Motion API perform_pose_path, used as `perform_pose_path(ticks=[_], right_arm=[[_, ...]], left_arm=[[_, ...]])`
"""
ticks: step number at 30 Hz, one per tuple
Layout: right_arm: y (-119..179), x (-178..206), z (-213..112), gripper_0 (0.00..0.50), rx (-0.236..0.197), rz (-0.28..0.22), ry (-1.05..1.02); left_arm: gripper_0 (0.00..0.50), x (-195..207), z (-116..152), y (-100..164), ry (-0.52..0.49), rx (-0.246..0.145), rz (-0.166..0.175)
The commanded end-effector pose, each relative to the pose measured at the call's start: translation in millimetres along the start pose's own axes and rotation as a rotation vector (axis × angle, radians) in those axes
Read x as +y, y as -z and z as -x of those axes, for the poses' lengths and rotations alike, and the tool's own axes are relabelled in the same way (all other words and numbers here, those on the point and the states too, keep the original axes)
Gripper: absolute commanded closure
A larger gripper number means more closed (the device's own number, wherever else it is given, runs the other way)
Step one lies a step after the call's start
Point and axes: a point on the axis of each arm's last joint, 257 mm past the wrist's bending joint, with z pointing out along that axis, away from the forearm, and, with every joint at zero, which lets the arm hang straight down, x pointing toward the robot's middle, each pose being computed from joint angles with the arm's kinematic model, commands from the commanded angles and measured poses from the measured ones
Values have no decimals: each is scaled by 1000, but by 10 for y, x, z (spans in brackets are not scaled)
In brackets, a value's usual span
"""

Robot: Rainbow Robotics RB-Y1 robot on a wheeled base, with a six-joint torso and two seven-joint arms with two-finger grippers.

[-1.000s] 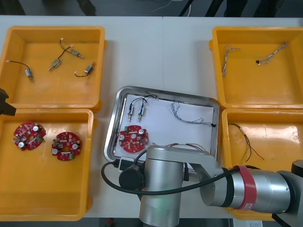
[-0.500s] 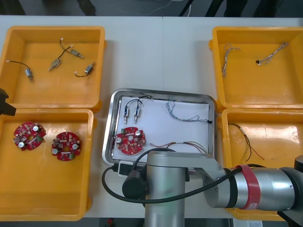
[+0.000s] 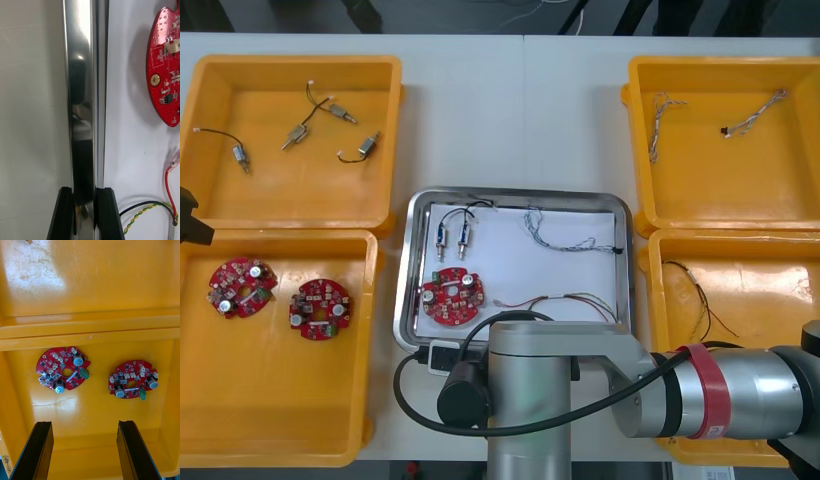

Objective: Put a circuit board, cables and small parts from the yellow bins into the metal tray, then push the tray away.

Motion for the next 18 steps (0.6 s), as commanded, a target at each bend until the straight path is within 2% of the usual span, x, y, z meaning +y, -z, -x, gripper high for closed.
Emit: perform_pose_path(ticks=[1, 12, 18], right_arm=[[122, -213, 111, 500, -43, -58, 60], [196, -448, 129, 500, -39, -74, 86], [215, -611, 91, 500, -29, -107, 96]], left_arm=[[0, 165, 37, 163, 1, -26, 59], [0, 165, 37, 163, 1, -26, 59], [0, 165, 37, 163, 1, -26, 59]])
